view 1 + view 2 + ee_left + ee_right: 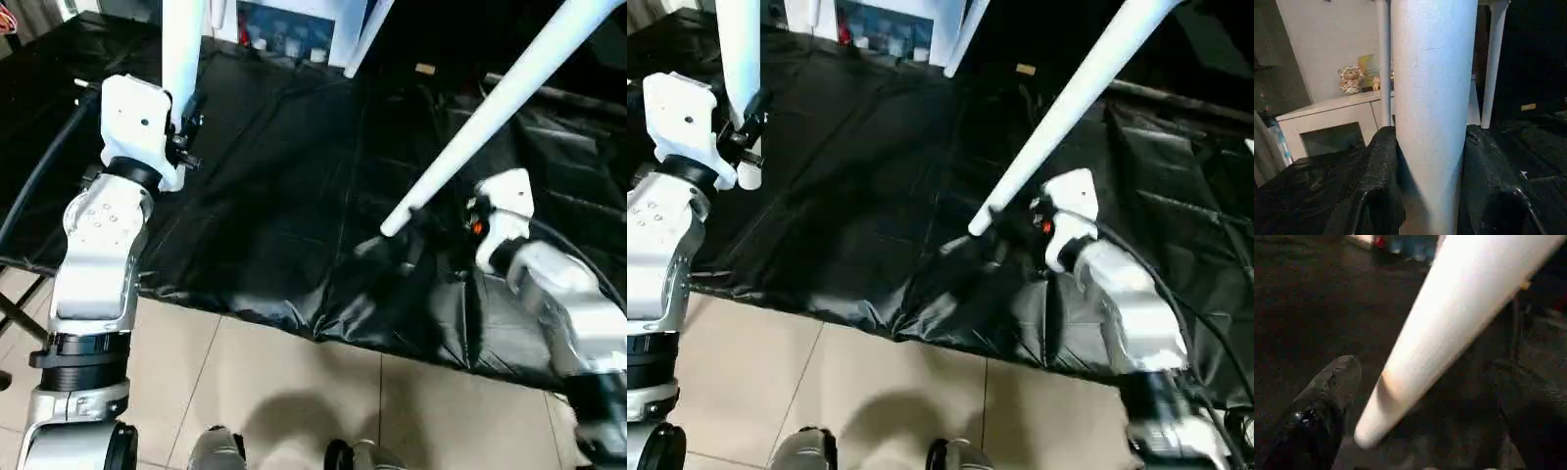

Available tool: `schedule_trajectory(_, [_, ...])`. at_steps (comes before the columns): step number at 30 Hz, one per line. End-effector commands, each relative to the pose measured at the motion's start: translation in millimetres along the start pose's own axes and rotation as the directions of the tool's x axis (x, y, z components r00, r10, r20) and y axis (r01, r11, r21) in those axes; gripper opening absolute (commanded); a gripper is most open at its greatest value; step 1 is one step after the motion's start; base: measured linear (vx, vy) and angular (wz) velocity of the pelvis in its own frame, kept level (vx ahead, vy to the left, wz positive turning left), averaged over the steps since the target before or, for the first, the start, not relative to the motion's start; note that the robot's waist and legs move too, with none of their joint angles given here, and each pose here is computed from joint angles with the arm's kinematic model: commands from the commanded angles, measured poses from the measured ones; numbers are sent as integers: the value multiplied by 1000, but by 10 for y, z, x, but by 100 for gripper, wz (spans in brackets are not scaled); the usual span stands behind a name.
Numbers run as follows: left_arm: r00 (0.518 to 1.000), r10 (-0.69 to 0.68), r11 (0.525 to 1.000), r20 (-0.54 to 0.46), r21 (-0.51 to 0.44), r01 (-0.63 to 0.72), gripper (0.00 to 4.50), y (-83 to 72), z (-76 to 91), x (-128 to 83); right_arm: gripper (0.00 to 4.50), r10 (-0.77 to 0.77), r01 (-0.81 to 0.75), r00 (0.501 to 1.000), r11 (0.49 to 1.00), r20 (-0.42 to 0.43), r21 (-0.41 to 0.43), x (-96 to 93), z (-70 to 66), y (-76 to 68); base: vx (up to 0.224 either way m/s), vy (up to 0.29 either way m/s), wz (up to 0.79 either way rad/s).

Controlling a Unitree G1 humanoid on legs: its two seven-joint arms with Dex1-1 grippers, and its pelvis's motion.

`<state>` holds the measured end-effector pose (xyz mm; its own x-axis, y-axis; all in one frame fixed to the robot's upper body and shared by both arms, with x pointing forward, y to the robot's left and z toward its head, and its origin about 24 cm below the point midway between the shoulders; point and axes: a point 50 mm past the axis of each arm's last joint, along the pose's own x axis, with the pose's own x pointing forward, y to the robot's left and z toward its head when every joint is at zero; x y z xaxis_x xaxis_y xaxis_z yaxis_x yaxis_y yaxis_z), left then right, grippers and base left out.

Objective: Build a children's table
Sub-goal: Flip table

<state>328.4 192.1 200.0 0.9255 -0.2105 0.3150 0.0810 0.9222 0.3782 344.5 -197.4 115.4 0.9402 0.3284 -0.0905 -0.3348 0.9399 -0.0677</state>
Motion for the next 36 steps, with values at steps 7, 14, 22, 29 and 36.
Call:
schedule_trajectory(7, [998, -51, 998, 23, 40, 50, 159, -36, 59, 2, 450, 2, -7, 993, 999, 116, 43, 266, 167, -5, 0, 0, 0])
schedule_trajectory(14, [999, -53, 998, 13, 44, 52, 159, -34, 32, -28, 404, 349, -360, 916, 933, 196, 24, 245, 168, 249, 0, 0, 0])
schedule_trajectory(22, [997, -81, 996, -11, 35, 81, 159, -82, -44, -72, 328, 525, -538, 824, 843, 213, 1, 84, 102, 286, 0, 0, 0])
schedule_trajectory(29, [990, -126, 991, -64, 34, 128, 159, -123, -196, -180, 268, 530, -531, 830, 846, 174, -44, -61, 69, 218, 0, 0, 0])
schedule_trajectory(36, [967, -155, 987, -200, 9, 160, 159, -114, -506, -513, 212, 457, -450, 881, 890, 125, -77, -245, -17, 129, 0, 0, 0])
